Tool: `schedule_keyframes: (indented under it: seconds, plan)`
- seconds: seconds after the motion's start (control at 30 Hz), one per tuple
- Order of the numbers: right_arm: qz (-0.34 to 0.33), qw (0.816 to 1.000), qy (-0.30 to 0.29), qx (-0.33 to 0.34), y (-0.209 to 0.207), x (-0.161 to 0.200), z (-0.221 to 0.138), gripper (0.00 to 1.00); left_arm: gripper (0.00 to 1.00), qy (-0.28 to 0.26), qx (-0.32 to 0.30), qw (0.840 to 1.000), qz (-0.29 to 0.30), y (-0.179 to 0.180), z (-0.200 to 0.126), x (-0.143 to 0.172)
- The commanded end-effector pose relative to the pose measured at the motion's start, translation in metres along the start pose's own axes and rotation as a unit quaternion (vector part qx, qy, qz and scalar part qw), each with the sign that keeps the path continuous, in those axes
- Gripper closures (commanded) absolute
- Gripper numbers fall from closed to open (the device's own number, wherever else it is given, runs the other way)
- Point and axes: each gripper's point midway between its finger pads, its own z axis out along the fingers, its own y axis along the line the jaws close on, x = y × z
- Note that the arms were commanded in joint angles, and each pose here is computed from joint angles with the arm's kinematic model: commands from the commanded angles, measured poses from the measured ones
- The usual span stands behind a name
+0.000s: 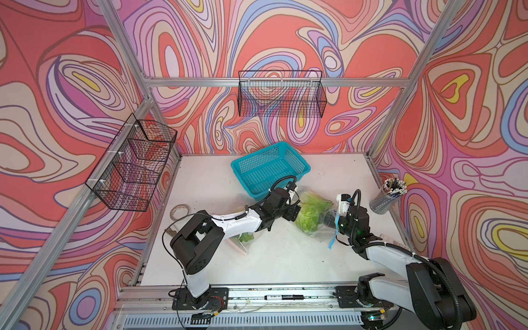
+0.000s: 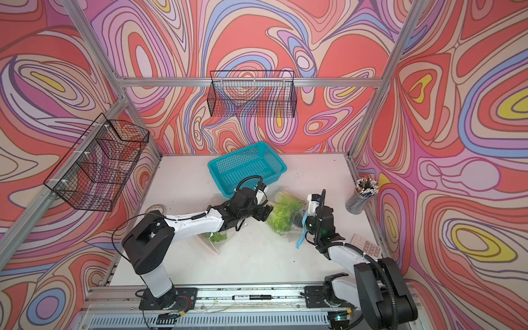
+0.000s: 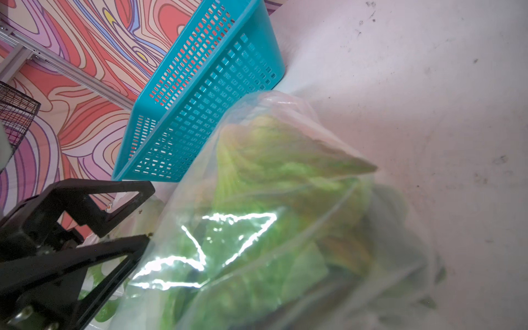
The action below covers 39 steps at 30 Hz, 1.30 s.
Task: Open the zip-top bag and take out the chinese cabbages
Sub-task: Pick up the Chinese cabbage from the zipper food storage bag.
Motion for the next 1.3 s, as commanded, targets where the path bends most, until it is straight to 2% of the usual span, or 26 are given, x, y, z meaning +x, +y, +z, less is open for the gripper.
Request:
schedule_keyframes:
  seconds: [0.0,0.17,0.43,0.7,0.87,1.03,1.17,1.27]
  plan:
    - [-0.006,1.0,0.009,-0.003,-0.001,-0.002,-0.001,1.0,0.16,0.0,0.005,1.0,-0.007,0.011,0.003,-0.01]
    - [-0.008,1.0,0.011,-0.006,-0.002,-0.001,-0.003,1.0,0.16,0.019,0.045,0.999,-0.004,0.011,0.013,-0.013]
    - [-0.009,1.0,0.005,0.005,-0.009,-0.006,-0.007,1.0,0.16,0.055,0.125,0.99,-0.045,0.01,0.034,-0.016]
    - [-0.012,1.0,0.008,-0.004,-0.007,-0.008,-0.006,1.0,0.21,0.077,0.23,0.967,-0.076,-0.011,0.046,-0.017]
    - [-0.013,1.0,0.016,-0.012,-0.005,-0.007,-0.003,1.0,0.24,0.087,0.254,0.959,-0.092,-0.017,0.049,-0.01]
    - [-0.012,0.999,0.021,-0.02,-0.003,-0.007,0.001,1.0,0.36,0.089,0.294,0.944,-0.116,-0.029,0.045,-0.005]
    - [-0.011,0.999,0.031,-0.03,-0.001,-0.005,0.005,1.0,0.48,0.083,0.3,0.94,-0.137,-0.03,0.041,0.003]
    - [-0.007,0.998,0.039,-0.042,0.002,-0.004,0.008,1.0,0.51,0.068,0.304,0.938,-0.15,-0.03,0.034,0.004]
